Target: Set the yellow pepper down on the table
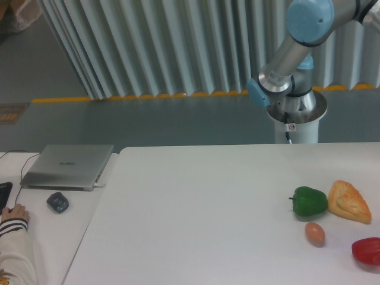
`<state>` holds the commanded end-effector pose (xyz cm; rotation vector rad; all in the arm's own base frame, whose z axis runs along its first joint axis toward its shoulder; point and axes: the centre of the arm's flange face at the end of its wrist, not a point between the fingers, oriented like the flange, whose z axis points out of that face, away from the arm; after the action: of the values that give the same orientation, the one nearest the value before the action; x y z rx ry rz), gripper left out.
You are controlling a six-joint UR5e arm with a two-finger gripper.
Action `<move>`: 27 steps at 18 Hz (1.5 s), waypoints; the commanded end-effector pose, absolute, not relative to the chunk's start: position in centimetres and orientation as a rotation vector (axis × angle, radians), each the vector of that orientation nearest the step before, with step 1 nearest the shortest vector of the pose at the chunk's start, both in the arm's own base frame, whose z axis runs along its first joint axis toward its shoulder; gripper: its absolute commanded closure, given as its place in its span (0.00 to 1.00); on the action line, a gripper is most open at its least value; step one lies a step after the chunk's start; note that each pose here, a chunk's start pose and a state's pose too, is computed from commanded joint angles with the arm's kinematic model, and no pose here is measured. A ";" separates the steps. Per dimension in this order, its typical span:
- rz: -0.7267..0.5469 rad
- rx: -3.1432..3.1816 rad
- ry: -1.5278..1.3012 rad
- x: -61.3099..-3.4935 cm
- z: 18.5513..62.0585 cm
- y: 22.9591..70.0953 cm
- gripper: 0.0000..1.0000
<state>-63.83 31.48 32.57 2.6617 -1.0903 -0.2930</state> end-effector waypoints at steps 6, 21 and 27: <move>-0.318 3.038 -0.904 -60.2 36.3 33.8 0.92; -0.286 2.838 -0.697 -45.2 30.2 45.8 0.89; -0.334 2.810 -0.677 -46.9 28.2 46.4 0.67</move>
<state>-46.86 46.43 28.21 2.8102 -0.6771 -0.3344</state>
